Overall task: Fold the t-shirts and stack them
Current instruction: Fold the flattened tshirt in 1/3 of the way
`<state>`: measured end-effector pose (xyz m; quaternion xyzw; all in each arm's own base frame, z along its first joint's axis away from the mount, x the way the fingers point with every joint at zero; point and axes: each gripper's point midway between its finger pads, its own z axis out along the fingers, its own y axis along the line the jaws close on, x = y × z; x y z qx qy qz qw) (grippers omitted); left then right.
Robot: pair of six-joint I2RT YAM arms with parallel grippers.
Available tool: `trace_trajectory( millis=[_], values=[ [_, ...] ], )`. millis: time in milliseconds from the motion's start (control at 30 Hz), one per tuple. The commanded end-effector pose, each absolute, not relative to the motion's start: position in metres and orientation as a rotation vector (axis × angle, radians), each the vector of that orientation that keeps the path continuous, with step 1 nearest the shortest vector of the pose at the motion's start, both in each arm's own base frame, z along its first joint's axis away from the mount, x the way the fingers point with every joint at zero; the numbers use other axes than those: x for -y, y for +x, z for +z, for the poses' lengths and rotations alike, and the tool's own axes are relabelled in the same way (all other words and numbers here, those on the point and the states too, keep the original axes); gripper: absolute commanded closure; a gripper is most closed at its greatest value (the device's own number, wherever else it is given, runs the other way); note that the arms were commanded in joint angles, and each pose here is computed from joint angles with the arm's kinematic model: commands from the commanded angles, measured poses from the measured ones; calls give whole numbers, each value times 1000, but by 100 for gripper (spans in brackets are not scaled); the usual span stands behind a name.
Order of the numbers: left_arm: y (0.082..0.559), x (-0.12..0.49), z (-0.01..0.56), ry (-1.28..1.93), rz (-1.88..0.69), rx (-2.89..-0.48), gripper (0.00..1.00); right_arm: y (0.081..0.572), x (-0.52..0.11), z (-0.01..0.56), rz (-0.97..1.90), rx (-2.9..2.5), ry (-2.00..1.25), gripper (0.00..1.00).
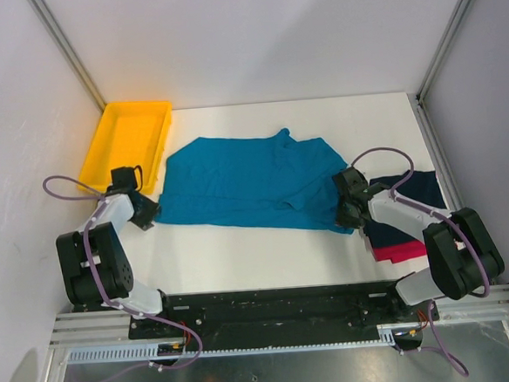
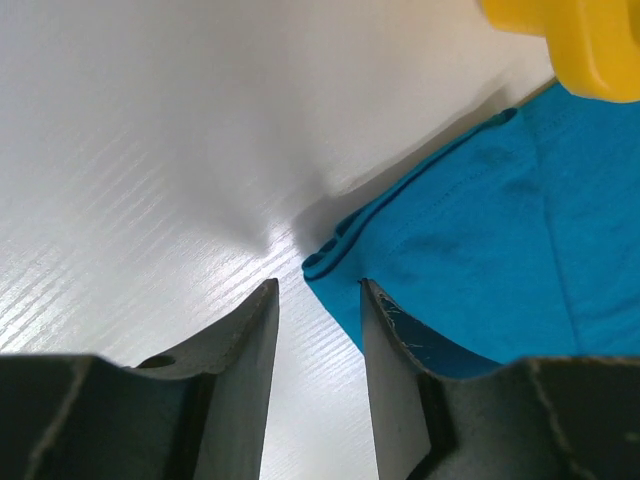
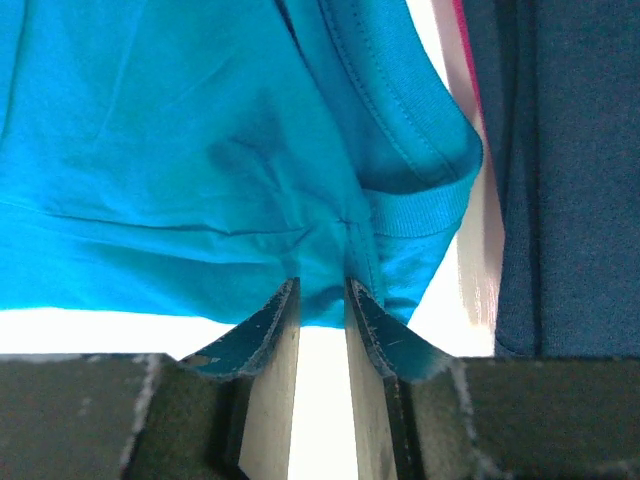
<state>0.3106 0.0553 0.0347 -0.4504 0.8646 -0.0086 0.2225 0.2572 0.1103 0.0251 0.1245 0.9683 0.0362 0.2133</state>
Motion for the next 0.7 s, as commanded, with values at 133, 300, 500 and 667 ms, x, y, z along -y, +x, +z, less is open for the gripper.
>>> trace_trajectory(
  millis=[133, 300, 500, 667],
  values=[
    [314, -57, 30, -1293, -34, -2353, 57, 258, -112, 22, 120, -2698, 327, 71],
    [320, -58, 22, -1304, -36, -2362, 69, 255, -113, 15, 116, -2722, 333, 71],
    [316, -68, 23, -1299, 45, -2349, 98, 240, -116, 3, 142, -2789, 366, 74],
    [292, -86, 38, -1308, 205, -2295, 100, 207, -116, 0, 188, -2843, 410, 75]
  ],
)
